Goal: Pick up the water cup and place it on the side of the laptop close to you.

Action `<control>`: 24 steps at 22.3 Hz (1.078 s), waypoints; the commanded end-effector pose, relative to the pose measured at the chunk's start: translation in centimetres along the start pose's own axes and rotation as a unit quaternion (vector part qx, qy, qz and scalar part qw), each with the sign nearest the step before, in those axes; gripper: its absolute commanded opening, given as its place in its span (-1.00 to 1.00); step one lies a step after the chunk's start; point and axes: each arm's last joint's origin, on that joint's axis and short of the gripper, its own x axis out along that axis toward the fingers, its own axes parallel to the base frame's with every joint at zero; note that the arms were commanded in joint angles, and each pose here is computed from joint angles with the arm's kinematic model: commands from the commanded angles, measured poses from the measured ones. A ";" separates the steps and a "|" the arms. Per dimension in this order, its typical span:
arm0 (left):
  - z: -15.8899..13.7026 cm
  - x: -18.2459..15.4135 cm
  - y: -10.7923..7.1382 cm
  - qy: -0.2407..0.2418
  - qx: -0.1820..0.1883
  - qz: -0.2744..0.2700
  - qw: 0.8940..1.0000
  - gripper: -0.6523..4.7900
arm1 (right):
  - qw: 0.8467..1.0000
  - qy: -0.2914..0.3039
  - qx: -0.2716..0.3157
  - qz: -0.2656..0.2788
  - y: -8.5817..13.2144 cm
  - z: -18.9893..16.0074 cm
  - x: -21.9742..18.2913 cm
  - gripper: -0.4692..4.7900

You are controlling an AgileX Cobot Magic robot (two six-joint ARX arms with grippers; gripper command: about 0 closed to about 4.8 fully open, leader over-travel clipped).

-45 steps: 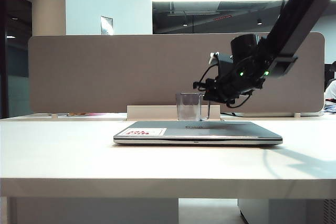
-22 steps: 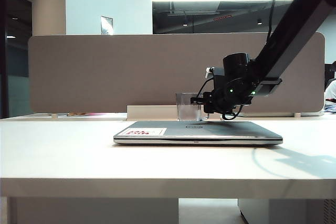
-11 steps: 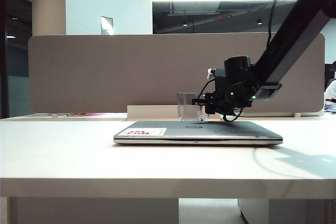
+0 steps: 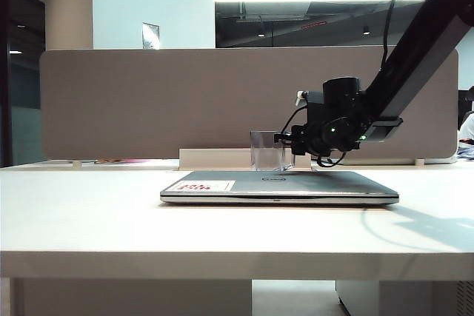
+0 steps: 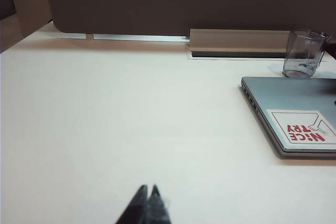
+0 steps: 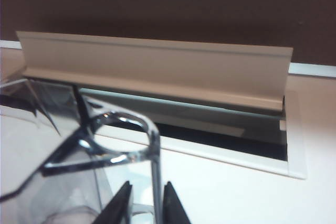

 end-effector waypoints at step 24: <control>0.2 0.0 0.0 -0.007 0.003 0.001 1.000 -0.77 | 1.000 -0.013 -0.018 0.010 -0.1 0.4 0.0 -0.58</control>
